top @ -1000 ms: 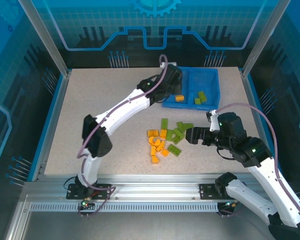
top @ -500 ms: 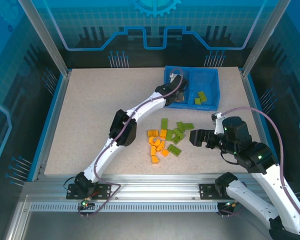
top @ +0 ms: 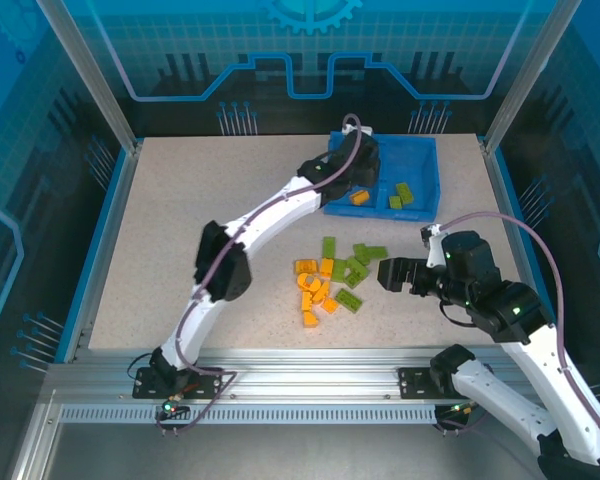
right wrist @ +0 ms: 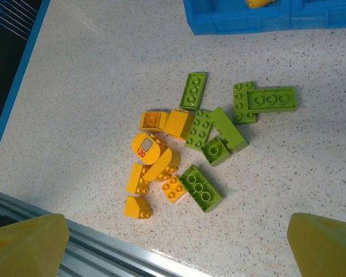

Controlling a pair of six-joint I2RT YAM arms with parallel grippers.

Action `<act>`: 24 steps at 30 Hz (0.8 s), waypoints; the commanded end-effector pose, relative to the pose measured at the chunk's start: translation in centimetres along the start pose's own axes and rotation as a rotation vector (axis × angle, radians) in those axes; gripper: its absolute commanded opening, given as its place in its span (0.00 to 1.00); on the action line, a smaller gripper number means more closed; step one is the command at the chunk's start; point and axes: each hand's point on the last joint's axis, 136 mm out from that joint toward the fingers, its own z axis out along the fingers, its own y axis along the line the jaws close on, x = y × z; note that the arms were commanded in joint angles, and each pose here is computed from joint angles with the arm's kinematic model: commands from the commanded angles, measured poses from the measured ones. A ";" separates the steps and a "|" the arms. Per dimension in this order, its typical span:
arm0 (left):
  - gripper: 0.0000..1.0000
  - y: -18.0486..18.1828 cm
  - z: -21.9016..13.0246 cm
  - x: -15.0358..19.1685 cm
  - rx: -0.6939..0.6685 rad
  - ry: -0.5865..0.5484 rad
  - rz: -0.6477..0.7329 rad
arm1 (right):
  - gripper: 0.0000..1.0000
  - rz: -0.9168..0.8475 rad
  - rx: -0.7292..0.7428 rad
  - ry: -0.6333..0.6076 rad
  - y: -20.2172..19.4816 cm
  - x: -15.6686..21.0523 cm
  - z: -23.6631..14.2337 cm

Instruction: Sort the legos into containers by color

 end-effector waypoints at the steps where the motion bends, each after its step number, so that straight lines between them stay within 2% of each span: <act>1: 0.51 -2.8 -10.2 -4.6 0.174 -0.161 -0.025 | 0.99 -0.011 0.016 0.036 -0.3 0.6 1.1; 5: 0.49 -3.2 -18.4 -2.2 0.284 -0.208 0.072 | 0.99 -0.029 0.023 0.105 -0.4 1.3 3.3; 7: 0.49 -3.0 -22.3 0.0 0.351 -0.211 0.174 | 1.00 -0.045 0.030 0.139 -0.6 1.6 5.0; 11: 0.52 -1.9 -27.9 5.6 0.506 -0.164 0.399 | 0.98 -0.100 0.092 0.212 -1.8 2.0 8.7; 14: 0.64 -0.6 -30.3 9.9 0.581 -0.097 0.604 | 0.92 -0.149 0.125 0.269 -2.6 2.2 11.8; 16: 0.76 0.8 -31.3 12.9 0.604 -0.061 0.748 | 0.87 -0.171 0.139 0.319 -3.1 2.8 14.2; 20: 0.98 2.8 -31.9 17.3 0.637 -0.058 0.964 | 0.78 -0.175 0.210 0.377 -4.7 3.4 17.9; 24: 0.99 3.5 -32.0 20.0 0.673 -0.059 1.087 | 0.72 -0.151 0.253 0.413 -5.8 4.0 20.6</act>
